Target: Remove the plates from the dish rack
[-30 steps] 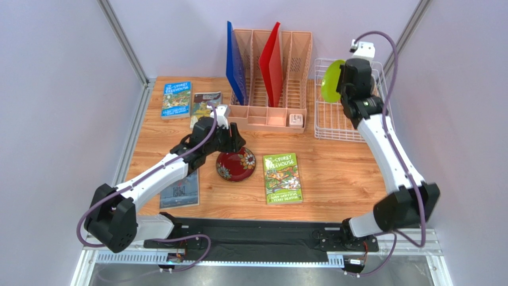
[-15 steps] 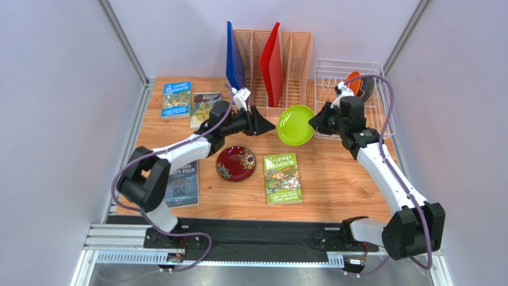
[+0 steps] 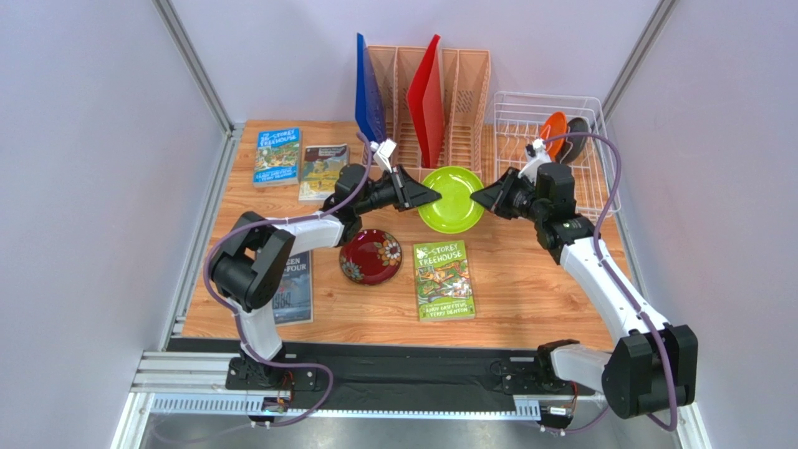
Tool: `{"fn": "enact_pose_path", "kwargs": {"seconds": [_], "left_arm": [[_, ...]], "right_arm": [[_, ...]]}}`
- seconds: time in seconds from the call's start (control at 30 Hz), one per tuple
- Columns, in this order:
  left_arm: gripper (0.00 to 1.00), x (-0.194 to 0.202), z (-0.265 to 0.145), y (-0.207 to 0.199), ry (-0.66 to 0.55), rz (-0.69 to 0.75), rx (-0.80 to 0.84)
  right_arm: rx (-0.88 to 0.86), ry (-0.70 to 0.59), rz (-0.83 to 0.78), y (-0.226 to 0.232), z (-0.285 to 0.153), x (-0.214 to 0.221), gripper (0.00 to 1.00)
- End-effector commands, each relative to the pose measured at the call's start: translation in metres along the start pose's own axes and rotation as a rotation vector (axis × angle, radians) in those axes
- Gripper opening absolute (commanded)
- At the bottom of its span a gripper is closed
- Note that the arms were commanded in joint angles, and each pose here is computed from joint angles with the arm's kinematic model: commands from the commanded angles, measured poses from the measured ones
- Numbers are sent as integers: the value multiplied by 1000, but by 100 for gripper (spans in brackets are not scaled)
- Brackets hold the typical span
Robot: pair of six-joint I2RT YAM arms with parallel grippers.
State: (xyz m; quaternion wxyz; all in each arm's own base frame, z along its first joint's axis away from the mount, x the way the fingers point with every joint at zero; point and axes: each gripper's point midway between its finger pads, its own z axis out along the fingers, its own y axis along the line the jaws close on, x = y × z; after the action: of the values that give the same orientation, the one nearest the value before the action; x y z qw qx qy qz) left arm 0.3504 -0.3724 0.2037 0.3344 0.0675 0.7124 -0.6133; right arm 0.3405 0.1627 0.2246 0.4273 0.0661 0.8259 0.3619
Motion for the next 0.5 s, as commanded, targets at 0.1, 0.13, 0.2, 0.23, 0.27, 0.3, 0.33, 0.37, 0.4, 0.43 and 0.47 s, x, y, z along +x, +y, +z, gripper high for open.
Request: {"fn": "enact_pose_path", "kwargs": {"seconds": [0.1,0.13,0.2,0.23,0.27,0.3,0.33,0.37,0.4,0.43,0.47], "left_arm": [[0,7,-6,-9,-2,33,41],[0,3,-10,-11,-16,73,23],[0,16,-21,10,19,60,-94],[0,7,-28,9,-14,123,-139],[0,7,-35,13,-19,138,-183],[0,22,-48,31,14,119,-272],[0,10,-60,29,-42,151,-328],[0,8,-70,36,-53,160,-374],[0,17,-84,48,-40,145,-426],[0,13,-94,44,-64,158,-437],[0,11,-104,50,-74,163,-471]], "right_arm": [[-116,-69,-5,32,-3,-24,3],[-109,-68,-4,31,-2,-25,9],[-86,-80,-22,28,-4,-29,30],[-59,-71,-24,24,-5,-27,43],[-4,-94,-34,15,-6,-32,62],[32,-103,-42,10,-8,-34,66],[71,-104,-71,4,-12,-35,68],[123,-129,-83,-5,-15,-39,70],[152,-138,-95,-10,-17,-42,70],[187,-139,-122,-16,-21,-44,71],[226,-154,-134,-22,-23,-48,73]]}}
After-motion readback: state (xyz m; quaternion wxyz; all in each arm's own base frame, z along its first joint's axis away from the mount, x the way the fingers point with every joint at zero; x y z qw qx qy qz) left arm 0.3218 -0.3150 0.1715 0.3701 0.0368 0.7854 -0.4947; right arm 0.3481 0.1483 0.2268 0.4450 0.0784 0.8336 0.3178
